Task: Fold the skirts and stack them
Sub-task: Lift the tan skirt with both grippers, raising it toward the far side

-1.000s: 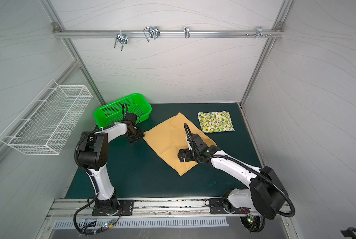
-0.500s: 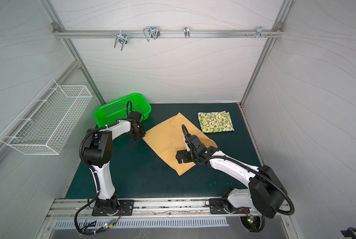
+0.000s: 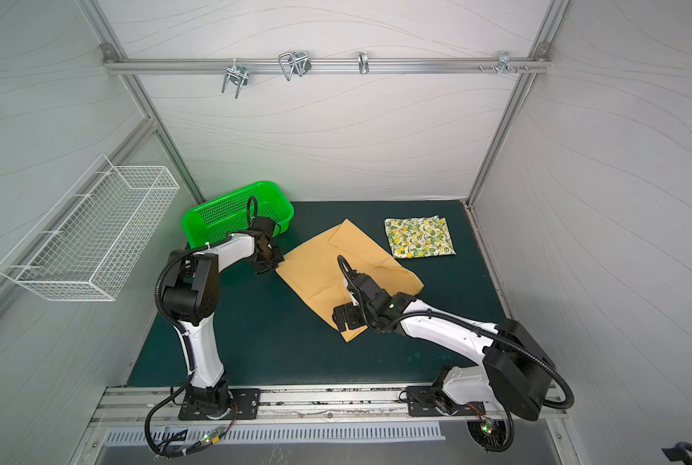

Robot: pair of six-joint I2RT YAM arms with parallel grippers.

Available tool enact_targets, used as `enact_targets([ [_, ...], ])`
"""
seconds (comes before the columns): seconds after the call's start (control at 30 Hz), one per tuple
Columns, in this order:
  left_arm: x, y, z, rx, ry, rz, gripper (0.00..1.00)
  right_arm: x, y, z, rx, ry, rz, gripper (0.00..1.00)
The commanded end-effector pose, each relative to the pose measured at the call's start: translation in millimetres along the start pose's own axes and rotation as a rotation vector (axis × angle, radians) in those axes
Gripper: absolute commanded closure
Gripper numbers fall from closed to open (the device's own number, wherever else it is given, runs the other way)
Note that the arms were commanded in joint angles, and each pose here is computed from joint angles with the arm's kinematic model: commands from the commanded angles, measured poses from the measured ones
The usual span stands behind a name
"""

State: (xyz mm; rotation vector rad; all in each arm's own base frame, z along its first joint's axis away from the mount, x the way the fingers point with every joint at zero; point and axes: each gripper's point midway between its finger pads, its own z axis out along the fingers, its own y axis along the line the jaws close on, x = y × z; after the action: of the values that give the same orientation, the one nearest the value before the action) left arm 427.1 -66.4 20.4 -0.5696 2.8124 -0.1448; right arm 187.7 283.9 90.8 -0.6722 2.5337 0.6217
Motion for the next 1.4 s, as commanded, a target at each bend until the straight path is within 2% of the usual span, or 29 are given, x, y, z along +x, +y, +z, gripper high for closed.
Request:
enact_targets([
  [0.0,-8,-11,-28,0.053,-0.04,0.006,1.0,8,12,11,0.001,0.012,-0.075,0.01],
  [0.23,-17,-24,-73,0.13,-0.101,0.015,1.0,31,32,37,0.049,0.081,-0.211,0.04],
  [0.37,-24,-28,-89,0.142,-0.12,0.025,1.0,41,34,50,0.046,0.119,-0.219,0.13],
  [0.53,-27,-30,-95,0.151,-0.126,0.032,1.0,50,30,60,0.064,0.152,-0.214,0.18],
  [0.67,-30,-32,-102,0.162,-0.14,0.031,1.0,58,24,68,0.09,0.188,-0.211,0.25],
  [0.8,-36,-32,-115,0.171,-0.163,0.028,1.0,66,19,74,0.108,0.219,-0.201,0.42],
  [1.17,-56,-26,-137,0.172,-0.204,0.023,1.0,81,14,82,0.114,0.264,-0.179,0.7],
  [1.3,-61,-27,-139,0.175,-0.192,0.023,1.0,83,15,79,0.109,0.268,-0.183,0.87],
  [1.37,-63,-27,-141,0.176,-0.197,0.025,1.0,81,22,76,0.089,0.262,-0.193,0.91],
])
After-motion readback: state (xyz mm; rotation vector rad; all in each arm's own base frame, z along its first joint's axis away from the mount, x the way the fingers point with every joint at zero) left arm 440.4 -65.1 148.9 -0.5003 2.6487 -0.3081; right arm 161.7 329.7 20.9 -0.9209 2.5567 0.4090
